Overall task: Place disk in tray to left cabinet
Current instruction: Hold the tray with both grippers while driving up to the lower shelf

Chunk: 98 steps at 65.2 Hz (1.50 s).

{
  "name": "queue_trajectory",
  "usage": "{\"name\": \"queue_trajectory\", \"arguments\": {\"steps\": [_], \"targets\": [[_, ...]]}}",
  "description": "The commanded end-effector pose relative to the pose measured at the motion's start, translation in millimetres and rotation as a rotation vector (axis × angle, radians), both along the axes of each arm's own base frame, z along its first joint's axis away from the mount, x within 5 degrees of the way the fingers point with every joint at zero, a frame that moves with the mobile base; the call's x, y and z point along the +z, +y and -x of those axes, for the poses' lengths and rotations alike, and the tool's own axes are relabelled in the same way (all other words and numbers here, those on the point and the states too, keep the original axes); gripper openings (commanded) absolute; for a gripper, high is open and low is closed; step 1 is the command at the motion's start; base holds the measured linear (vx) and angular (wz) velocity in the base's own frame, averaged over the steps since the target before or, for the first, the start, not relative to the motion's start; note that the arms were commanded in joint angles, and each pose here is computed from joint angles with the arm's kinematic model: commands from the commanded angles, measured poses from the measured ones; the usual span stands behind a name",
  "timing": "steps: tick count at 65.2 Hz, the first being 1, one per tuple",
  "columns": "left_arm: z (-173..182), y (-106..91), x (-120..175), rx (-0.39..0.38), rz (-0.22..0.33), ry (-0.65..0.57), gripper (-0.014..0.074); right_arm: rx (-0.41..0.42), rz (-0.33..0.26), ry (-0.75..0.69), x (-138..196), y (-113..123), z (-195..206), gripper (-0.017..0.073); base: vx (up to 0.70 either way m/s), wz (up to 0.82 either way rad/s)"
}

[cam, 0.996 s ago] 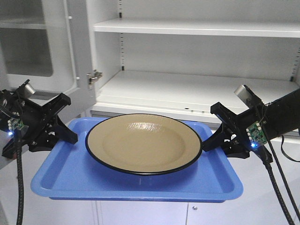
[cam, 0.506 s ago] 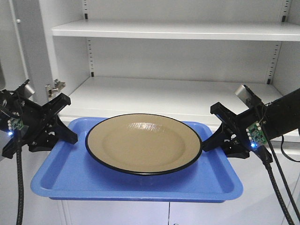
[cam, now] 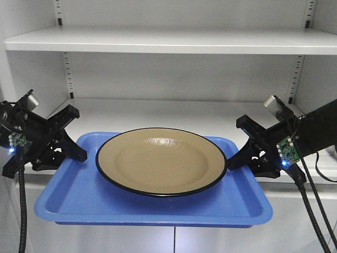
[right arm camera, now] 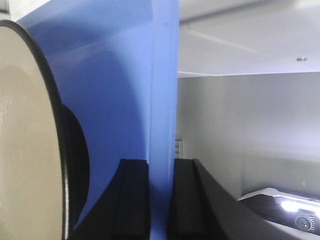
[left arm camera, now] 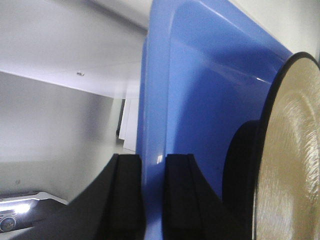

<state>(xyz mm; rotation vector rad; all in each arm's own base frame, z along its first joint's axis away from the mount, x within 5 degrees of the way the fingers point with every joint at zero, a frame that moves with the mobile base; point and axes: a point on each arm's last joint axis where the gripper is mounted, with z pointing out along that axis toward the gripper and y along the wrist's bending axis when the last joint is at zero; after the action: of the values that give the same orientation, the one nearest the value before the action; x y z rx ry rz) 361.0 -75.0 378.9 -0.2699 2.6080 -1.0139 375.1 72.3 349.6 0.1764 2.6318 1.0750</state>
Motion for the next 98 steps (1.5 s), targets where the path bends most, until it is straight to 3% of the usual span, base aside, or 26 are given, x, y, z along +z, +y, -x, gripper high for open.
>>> {"name": "queue_trajectory", "arguments": {"steps": [1, 98], "targets": [[20.4, -22.0, 43.0, -0.046, 0.222, -0.063, -0.0003, 0.054, -0.229, -0.072, 46.2, 21.7, 18.4, -0.0006, 0.24, -0.15], [20.4, -22.0, 43.0, -0.046, 0.222, -0.063, -0.0003, 0.054, -0.229, -0.072, 46.2, 21.7, 18.4, -0.0006, 0.1, -0.05]]}}
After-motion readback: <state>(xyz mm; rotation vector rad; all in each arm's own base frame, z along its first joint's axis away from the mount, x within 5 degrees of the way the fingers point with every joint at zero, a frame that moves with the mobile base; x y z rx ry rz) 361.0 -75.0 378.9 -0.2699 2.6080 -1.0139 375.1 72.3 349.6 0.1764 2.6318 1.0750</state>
